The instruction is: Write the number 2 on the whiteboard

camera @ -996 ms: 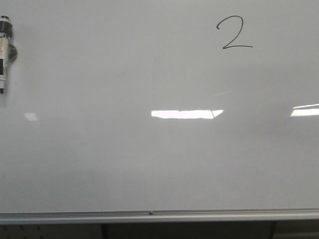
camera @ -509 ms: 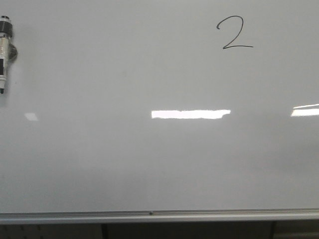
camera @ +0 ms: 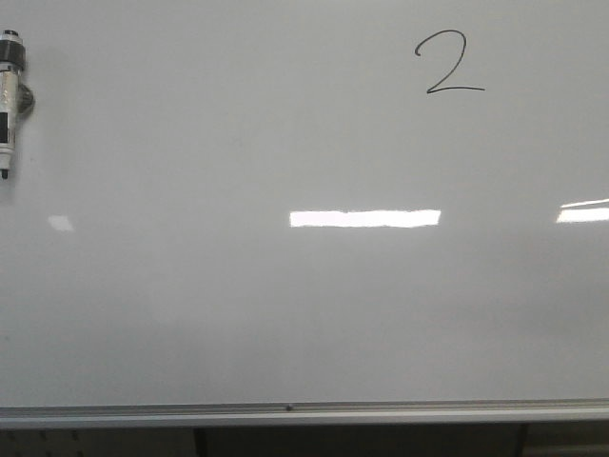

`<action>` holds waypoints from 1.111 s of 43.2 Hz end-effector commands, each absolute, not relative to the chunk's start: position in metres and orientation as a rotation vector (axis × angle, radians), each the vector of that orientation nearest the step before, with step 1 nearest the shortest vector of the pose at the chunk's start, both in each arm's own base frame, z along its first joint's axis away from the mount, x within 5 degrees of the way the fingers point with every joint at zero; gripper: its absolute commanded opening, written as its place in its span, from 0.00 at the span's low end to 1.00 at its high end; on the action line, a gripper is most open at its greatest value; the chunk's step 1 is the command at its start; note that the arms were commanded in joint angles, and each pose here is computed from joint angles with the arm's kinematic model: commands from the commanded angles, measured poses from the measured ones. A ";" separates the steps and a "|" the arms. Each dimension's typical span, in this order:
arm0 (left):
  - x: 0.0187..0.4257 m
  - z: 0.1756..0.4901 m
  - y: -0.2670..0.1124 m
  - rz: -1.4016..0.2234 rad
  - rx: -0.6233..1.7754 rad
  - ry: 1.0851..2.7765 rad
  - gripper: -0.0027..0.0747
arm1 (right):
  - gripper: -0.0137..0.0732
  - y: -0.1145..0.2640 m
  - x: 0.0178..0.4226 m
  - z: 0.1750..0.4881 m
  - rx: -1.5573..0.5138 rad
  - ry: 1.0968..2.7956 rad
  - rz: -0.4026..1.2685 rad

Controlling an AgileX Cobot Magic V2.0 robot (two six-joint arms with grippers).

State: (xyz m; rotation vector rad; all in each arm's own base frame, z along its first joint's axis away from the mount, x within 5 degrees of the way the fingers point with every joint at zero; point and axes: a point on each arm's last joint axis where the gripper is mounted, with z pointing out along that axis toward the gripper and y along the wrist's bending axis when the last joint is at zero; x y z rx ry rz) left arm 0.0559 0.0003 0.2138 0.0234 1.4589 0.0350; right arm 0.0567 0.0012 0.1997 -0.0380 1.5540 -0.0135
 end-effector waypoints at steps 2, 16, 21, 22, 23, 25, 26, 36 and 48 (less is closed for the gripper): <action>0.054 0.215 0.001 0.028 0.010 1.384 0.01 | 0.08 0.001 0.055 0.208 -0.036 1.451 -0.020; 0.054 0.215 0.001 0.028 0.010 1.384 0.01 | 0.08 0.000 0.055 0.212 -0.031 1.415 -0.023; 0.054 0.215 0.001 0.028 0.010 1.385 0.01 | 0.08 0.000 0.054 0.215 -0.054 1.380 -0.052; 0.054 0.215 0.001 0.028 0.010 1.385 0.01 | 0.08 0.000 0.054 0.215 -0.058 1.373 -0.058; 0.054 0.215 0.001 0.028 0.010 1.385 0.01 | 0.08 0.000 0.054 0.216 -0.054 1.368 -0.055; 0.054 0.215 0.001 0.028 0.010 1.385 0.01 | 0.08 0.000 0.054 0.216 -0.040 1.360 -0.045; 0.054 0.215 0.001 0.028 0.010 1.385 0.01 | 0.08 0.000 0.054 0.217 -0.022 1.359 -0.031; 0.054 0.215 0.001 0.028 0.010 1.385 0.01 | 0.08 -0.001 0.054 0.217 0.027 1.356 0.004; 0.054 0.215 0.001 0.028 0.010 1.385 0.01 | 0.08 -0.001 0.053 0.217 0.014 1.351 -0.011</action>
